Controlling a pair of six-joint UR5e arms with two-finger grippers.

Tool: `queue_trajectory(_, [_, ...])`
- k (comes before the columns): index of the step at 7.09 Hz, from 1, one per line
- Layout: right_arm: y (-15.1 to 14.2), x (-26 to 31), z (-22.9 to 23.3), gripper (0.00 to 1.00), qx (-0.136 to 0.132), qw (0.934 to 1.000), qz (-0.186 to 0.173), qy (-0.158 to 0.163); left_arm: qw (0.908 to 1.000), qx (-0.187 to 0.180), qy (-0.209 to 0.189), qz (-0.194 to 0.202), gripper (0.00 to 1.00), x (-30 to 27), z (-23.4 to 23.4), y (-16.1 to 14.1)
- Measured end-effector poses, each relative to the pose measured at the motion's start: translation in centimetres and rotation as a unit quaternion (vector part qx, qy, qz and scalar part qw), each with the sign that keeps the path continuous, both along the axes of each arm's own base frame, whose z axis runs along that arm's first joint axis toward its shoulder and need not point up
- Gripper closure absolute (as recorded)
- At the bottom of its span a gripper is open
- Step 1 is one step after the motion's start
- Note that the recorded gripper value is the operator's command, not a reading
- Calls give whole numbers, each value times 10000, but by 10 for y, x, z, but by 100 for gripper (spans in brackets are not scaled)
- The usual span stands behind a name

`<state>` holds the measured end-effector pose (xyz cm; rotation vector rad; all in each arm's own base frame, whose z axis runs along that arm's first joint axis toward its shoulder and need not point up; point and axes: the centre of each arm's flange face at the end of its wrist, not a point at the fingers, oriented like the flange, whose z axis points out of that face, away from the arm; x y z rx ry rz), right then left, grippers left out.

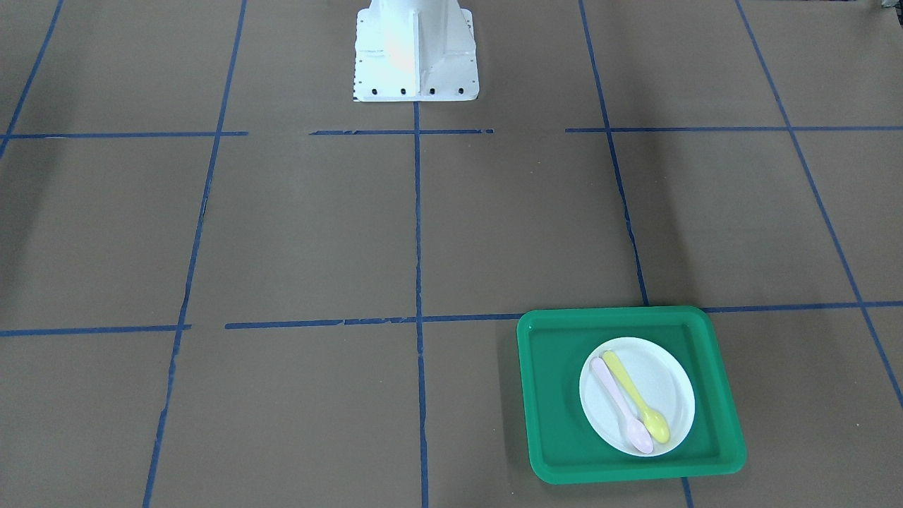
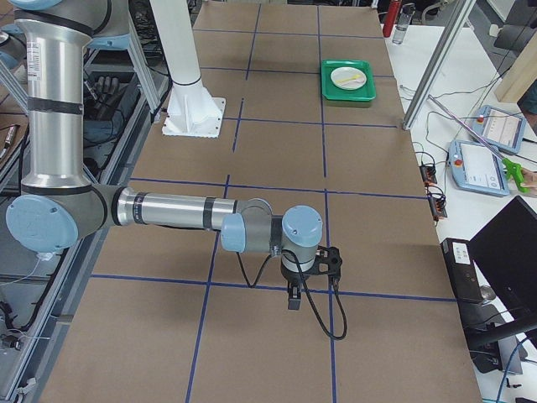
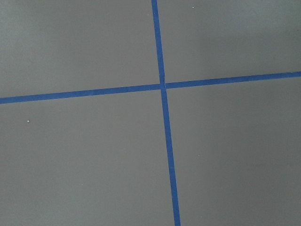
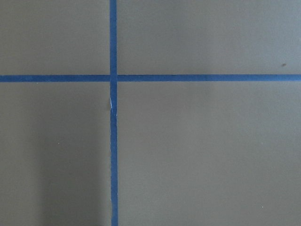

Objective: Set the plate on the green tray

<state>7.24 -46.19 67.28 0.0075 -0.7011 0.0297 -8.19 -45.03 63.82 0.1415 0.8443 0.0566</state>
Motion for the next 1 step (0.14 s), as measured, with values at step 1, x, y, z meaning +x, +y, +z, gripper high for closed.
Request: queue_trajectory(1, [0, 0, 0, 0, 0, 10000, 0, 0, 10000, 28, -4, -25, 0, -2, -3, -1])
